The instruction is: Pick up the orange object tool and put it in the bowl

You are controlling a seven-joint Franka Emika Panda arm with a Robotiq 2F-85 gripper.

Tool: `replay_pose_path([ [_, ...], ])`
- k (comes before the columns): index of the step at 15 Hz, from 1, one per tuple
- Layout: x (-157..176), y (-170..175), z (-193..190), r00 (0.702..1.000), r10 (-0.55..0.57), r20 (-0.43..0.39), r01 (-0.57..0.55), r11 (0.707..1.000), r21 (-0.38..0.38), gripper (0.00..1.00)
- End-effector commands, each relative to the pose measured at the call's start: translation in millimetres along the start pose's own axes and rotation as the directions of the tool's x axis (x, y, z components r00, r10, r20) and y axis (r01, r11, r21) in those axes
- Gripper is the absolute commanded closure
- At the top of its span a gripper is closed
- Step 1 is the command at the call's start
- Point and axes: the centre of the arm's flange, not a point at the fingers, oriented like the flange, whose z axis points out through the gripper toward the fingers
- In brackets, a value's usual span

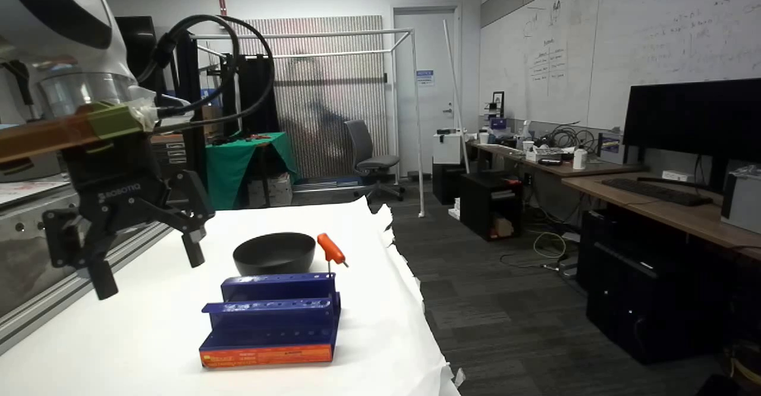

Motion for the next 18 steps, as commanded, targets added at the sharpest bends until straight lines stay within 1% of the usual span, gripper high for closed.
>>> replay_pose_path([
  [1,37,33,5,0.995,0.019,-0.094,-0.016,0.999,0.035,0.0],
  [3,60,62,3,0.984,0.067,-0.162,-0.055,0.995,0.078,0.0],
  [5,79,96,4,0.975,0.11,-0.192,-0.096,0.992,0.081,0.0],
  [7,92,131,0,0.972,0.138,-0.189,-0.121,0.988,0.098,0.0],
  [9,104,164,0,0.975,0.139,-0.172,-0.121,0.986,0.115,0.0],
  [12,118,201,6,0.978,0.131,-0.165,-0.11,0.985,0.132,0.0],
  [14,124,218,14,0.985,0.105,-0.14,-0.085,0.986,0.146,0.0],
  [18,131,233,31,0.994,0.053,-0.092,-0.036,0.984,0.173,0.0],
])
